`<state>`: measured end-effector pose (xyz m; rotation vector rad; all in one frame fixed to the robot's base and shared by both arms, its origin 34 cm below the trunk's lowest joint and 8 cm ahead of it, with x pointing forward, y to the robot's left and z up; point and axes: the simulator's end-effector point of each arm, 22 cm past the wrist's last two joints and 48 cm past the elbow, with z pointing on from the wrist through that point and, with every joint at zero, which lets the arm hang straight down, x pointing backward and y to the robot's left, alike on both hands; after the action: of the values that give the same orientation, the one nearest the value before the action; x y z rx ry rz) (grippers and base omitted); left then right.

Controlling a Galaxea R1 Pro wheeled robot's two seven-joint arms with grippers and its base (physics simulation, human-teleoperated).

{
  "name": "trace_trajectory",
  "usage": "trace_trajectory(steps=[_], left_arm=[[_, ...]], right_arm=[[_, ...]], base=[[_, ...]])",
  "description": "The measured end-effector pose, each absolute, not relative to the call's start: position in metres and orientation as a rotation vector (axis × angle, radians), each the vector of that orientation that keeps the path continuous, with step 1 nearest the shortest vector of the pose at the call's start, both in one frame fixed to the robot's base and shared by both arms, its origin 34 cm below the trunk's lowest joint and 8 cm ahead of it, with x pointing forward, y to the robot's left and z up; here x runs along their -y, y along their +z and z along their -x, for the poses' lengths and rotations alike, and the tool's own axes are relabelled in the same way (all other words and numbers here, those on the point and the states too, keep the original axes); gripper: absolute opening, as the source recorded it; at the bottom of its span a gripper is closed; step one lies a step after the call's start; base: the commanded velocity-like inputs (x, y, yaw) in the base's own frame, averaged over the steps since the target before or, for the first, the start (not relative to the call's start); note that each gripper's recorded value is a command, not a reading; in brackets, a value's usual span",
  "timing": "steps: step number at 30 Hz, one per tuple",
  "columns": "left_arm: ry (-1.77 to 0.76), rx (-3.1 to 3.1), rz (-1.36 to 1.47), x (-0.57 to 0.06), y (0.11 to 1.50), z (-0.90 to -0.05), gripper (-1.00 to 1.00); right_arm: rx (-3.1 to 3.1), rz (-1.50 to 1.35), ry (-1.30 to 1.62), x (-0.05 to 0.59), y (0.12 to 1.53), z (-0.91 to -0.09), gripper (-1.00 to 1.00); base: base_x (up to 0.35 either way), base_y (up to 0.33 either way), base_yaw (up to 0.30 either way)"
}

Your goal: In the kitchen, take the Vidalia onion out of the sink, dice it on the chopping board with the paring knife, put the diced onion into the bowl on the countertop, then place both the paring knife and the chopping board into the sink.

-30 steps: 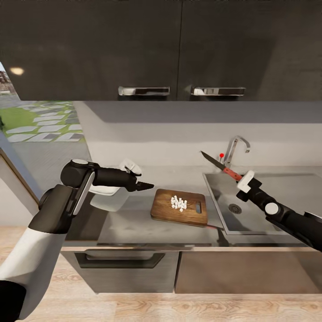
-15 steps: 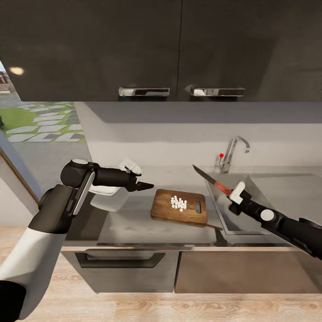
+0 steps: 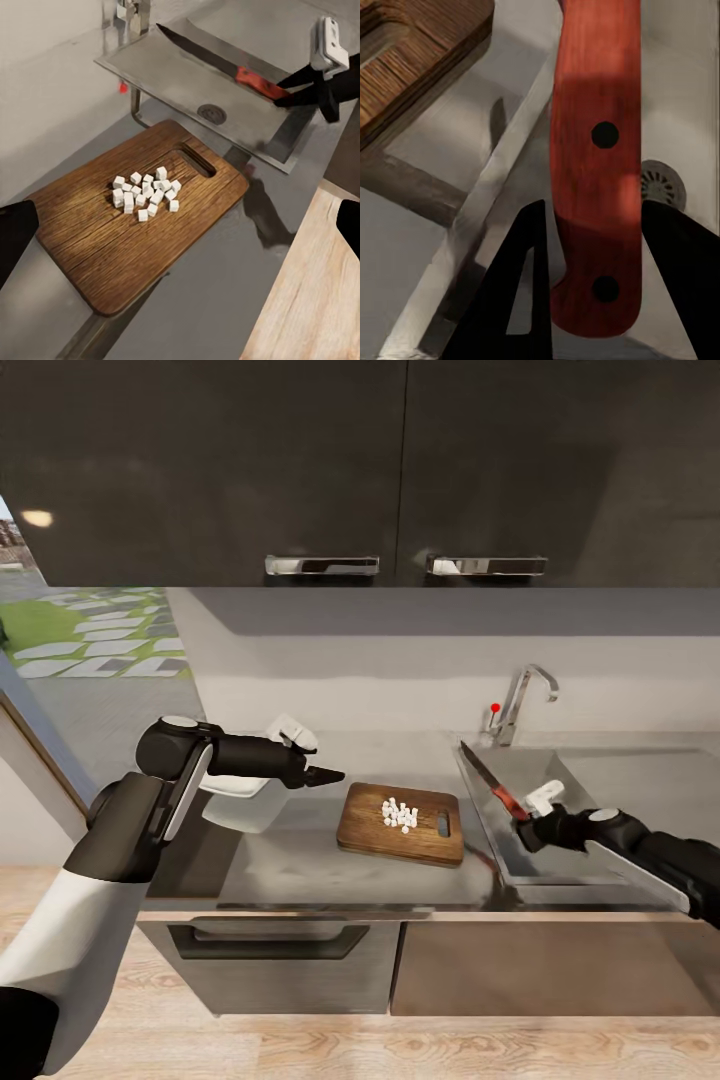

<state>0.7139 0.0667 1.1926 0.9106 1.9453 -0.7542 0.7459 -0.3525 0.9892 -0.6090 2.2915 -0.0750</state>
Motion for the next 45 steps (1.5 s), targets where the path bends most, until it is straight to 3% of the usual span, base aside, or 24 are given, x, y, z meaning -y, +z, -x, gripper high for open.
trace_trajectory(steps=[24,31,45], left_arm=[[-0.754,-1.944,-0.91,-0.067,1.193,-0.714,1.0],[-0.755,-1.948,-0.908,-0.067,1.191,-0.715,1.0],[-0.758,-1.953,-0.906,-0.068,1.189,-0.715,1.0]], right_arm=[[-2.643,0.313,-0.118,0.423,1.001,-0.72,-1.0],[-2.685,0.046,-0.133,0.481,0.996,-0.719,-1.0],[-2.717,-0.086,-0.101,0.487,0.978,-0.717,-1.0]], base=[[0.0,0.0,0.0],[0.0,0.0,0.0],[0.085,-0.019,0.0]])
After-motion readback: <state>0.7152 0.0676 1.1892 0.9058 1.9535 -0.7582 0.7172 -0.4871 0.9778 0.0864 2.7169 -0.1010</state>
